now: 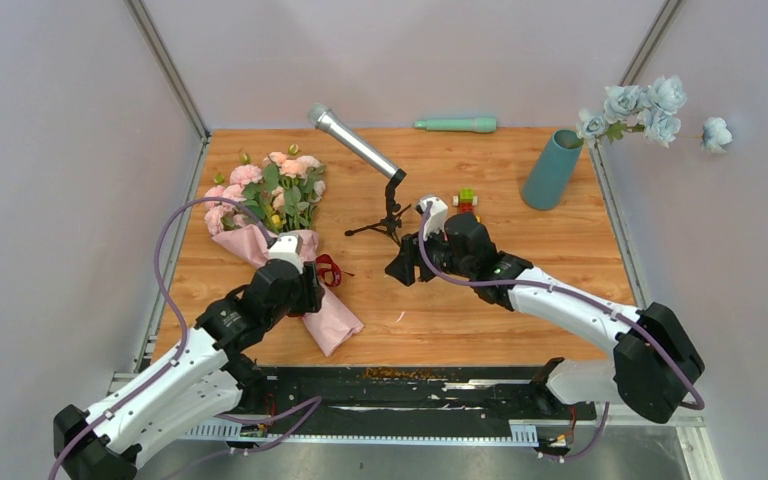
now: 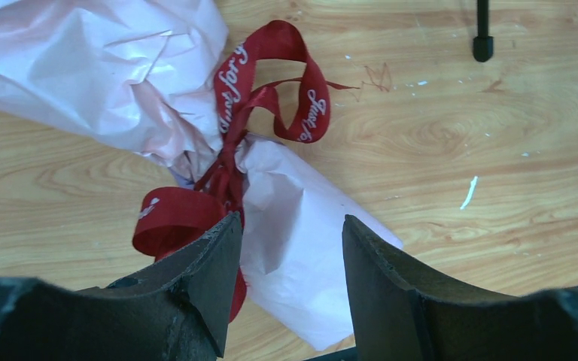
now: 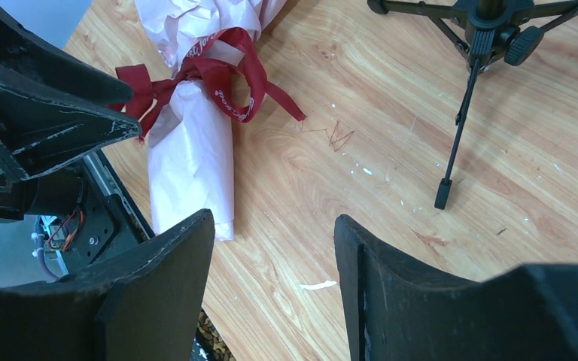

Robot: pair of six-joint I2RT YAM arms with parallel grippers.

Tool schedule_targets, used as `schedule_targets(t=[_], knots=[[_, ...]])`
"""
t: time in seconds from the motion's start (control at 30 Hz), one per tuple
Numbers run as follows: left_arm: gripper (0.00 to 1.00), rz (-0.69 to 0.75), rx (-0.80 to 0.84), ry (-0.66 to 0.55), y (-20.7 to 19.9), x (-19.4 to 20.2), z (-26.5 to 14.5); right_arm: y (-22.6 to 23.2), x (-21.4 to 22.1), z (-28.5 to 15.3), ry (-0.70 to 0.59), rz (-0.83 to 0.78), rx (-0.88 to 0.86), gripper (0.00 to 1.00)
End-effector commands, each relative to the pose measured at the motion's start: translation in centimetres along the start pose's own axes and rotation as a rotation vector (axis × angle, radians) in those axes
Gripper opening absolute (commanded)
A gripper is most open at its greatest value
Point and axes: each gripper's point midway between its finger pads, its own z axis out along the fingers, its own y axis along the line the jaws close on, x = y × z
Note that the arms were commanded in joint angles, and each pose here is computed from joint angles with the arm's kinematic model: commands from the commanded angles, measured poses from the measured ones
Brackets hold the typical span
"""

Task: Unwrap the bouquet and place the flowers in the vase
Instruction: Untie the ribbon from the wrapping paper.

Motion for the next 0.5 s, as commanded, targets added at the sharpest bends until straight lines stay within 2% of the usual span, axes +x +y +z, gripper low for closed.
schedule_targets(t=[0.0, 0.2, 0.47], knots=[[0.6, 0.004, -0.081, -0.017, 1.5, -0.1, 0.0, 0.7, -1.8, -0.9, -0.069, -0.005, -0.023, 0.6], [0.64, -0.005, -0.125, 0.033, 2.6, 1.1, 0.1, 0.6, -1.8, -1.3, -0.076, 0.006, -0.019, 0.6], [0.66, -0.086, -0.238, 0.005, 5.3, 0.8, -0.3, 0.6, -1.9, -1.7, -0.083, 0.011, -0.02, 0.6]])
